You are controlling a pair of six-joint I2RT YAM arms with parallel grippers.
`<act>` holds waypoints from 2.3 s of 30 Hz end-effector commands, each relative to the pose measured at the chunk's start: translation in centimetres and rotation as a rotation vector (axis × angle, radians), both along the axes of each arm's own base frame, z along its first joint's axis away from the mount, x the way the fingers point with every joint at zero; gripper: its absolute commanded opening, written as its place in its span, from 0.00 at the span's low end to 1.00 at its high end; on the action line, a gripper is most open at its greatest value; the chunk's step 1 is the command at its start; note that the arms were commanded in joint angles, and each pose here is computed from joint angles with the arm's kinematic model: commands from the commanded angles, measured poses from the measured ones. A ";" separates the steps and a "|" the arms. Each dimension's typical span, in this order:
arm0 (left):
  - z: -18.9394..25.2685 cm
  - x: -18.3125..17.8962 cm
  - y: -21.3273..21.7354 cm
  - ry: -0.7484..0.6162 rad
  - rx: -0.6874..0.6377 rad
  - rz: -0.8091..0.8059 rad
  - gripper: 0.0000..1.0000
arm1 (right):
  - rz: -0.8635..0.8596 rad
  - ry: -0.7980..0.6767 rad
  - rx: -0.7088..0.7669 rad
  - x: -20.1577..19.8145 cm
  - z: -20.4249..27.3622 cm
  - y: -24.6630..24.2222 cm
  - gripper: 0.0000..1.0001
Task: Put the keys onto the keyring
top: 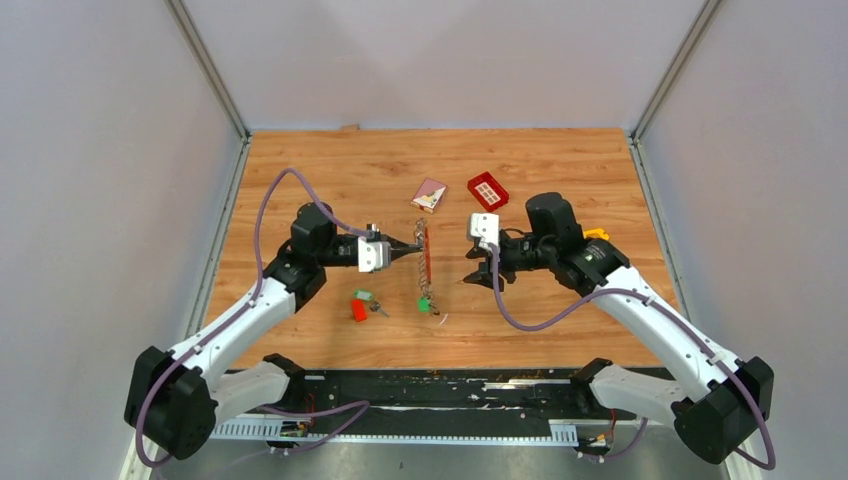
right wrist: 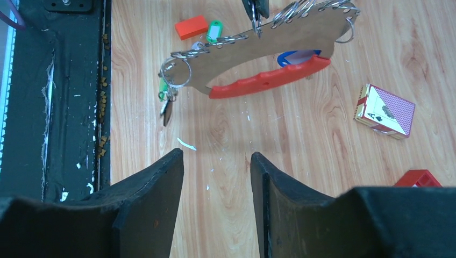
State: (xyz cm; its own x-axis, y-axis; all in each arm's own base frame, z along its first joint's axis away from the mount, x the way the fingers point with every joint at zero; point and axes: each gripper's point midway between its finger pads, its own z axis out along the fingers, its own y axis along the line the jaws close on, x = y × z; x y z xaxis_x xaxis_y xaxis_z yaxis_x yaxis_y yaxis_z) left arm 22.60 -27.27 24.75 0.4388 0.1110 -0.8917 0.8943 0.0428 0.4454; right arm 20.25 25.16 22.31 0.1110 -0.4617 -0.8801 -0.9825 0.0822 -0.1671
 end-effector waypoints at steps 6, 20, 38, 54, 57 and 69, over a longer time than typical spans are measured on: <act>0.4 0.0 1.3 -0.432 0.088 -0.031 0.00 | 0.040 -0.011 0.032 0.1 0.5 0.8 0.48; -1.9 0.3 2.3 -0.580 0.216 -0.043 0.00 | 0.040 0.022 0.009 0.3 -0.8 0.9 0.47; -1.4 0.4 1.9 -0.450 0.167 -0.006 0.00 | 0.047 0.036 0.003 0.1 -1.4 0.9 0.46; 1.5 -0.5 -0.5 0.087 -0.104 -0.002 0.00 | 0.185 0.032 0.100 -1.9 1.7 3.3 0.42; 1.8 -0.7 -0.7 0.155 -0.142 -0.008 0.00 | 0.202 0.035 0.095 -2.1 1.5 3.8 0.42; 0.9 -2.1 -1.6 0.213 -0.153 -0.043 0.00 | 0.201 0.031 0.084 -2.0 0.9 3.9 0.41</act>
